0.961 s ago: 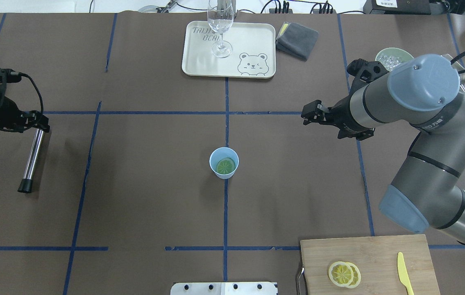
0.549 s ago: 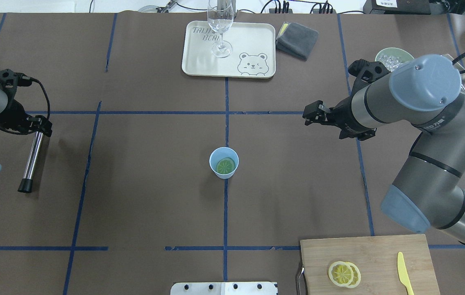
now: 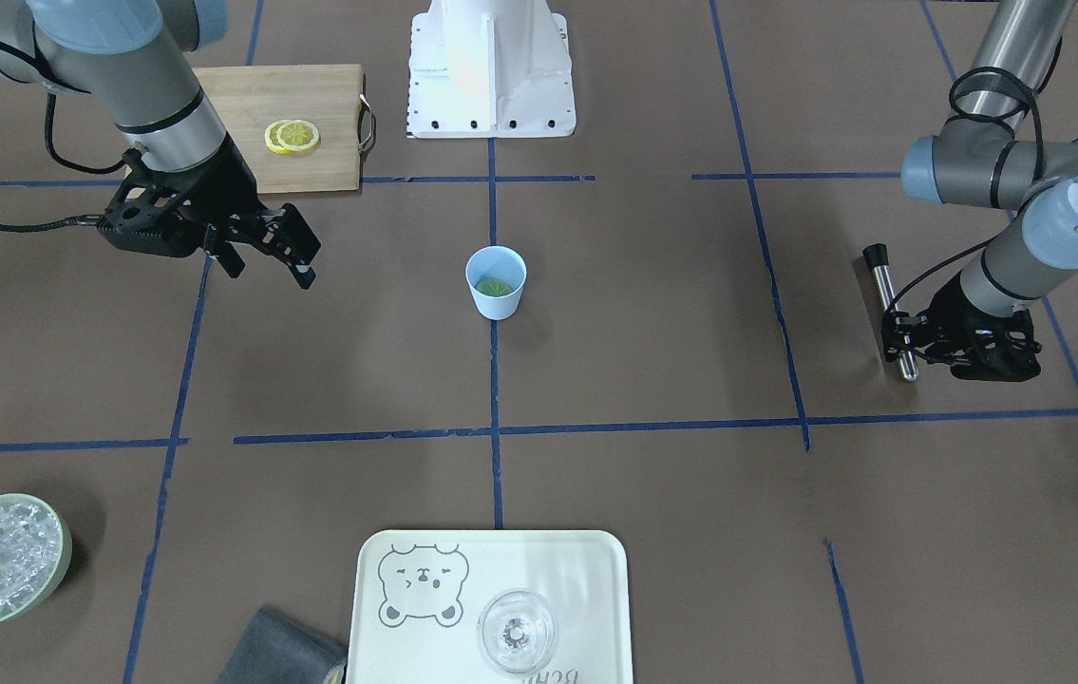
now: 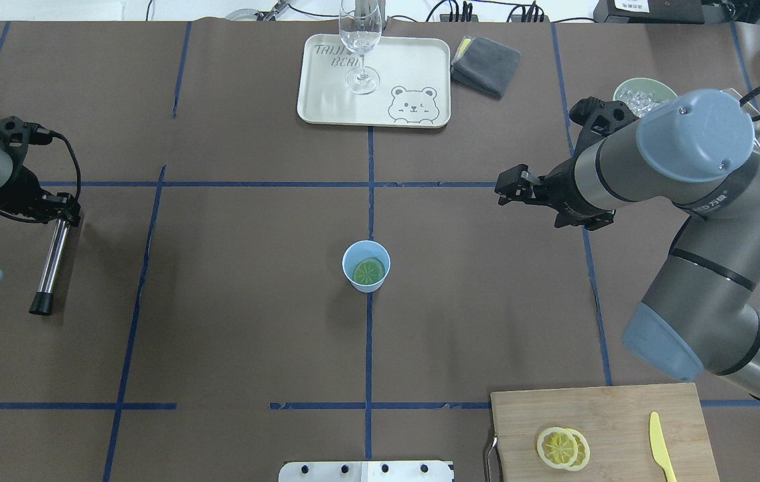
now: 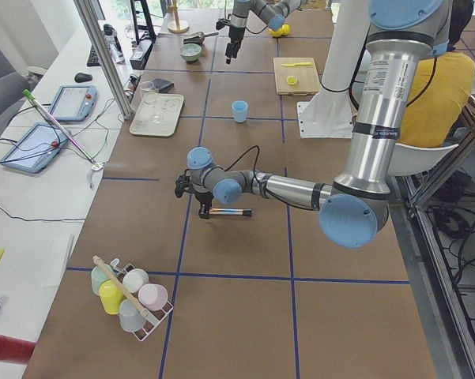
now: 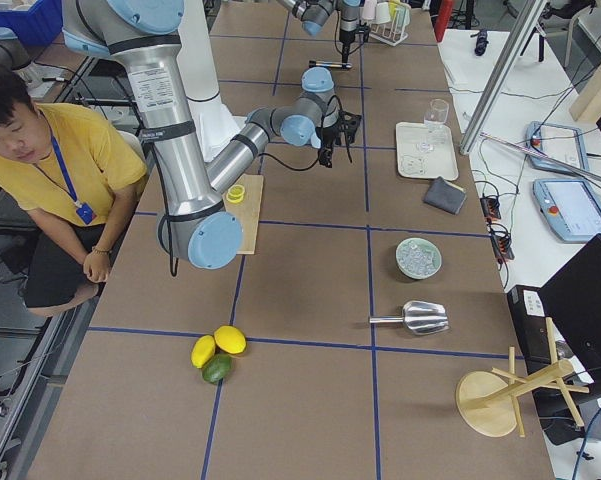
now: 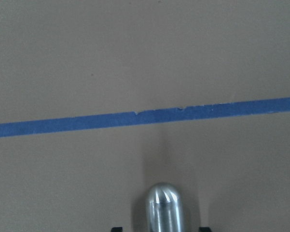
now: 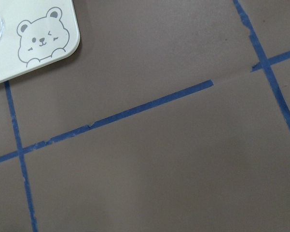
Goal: Squeeze lemon into cup
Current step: 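Grasp the steel muddler upright with the left gripper, then lift the muddler and carry it over the blue cup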
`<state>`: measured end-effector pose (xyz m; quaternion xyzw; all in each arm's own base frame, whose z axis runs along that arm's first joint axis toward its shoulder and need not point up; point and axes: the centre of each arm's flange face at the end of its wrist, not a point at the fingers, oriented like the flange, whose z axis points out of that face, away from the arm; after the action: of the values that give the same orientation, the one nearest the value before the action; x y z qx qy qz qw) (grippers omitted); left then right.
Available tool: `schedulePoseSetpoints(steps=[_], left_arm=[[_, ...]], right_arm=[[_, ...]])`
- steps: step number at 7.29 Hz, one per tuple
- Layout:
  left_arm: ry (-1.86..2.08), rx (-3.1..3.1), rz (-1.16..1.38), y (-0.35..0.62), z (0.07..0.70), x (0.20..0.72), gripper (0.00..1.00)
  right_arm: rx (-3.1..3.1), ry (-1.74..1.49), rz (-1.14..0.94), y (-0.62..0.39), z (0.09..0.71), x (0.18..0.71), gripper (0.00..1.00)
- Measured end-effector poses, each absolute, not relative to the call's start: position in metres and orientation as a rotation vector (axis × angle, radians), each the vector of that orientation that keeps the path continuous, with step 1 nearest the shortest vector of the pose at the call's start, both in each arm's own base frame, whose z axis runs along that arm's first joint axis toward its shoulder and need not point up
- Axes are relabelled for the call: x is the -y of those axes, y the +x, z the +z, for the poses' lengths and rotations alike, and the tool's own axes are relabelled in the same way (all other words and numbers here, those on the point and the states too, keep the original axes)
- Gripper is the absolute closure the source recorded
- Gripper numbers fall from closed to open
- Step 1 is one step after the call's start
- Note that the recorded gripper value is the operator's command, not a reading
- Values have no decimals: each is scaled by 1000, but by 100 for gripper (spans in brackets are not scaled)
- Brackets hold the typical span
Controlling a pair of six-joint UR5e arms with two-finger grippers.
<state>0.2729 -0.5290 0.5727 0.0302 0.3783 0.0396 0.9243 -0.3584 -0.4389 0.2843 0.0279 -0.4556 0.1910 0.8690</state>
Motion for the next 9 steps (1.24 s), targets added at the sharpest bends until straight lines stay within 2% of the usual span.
schedulePoseSetpoints(steps=[3,4,5,8,9], left_arm=[[57,-776,91,279,573,527,46],[53,-776,98,283,574,525,93],[51,-776,102,285,574,523,100],[71,-784,147,287,568,522,100],[104,-806,165,286,547,521,100]], right_arm=[[953,56,399,-358,285,439,0],[953,56,399,-358,285,438,0],[954,56,399,-358,284,438,0],[957,57,400,-357,283,437,0],[958,57,400,-357,282,437,0]])
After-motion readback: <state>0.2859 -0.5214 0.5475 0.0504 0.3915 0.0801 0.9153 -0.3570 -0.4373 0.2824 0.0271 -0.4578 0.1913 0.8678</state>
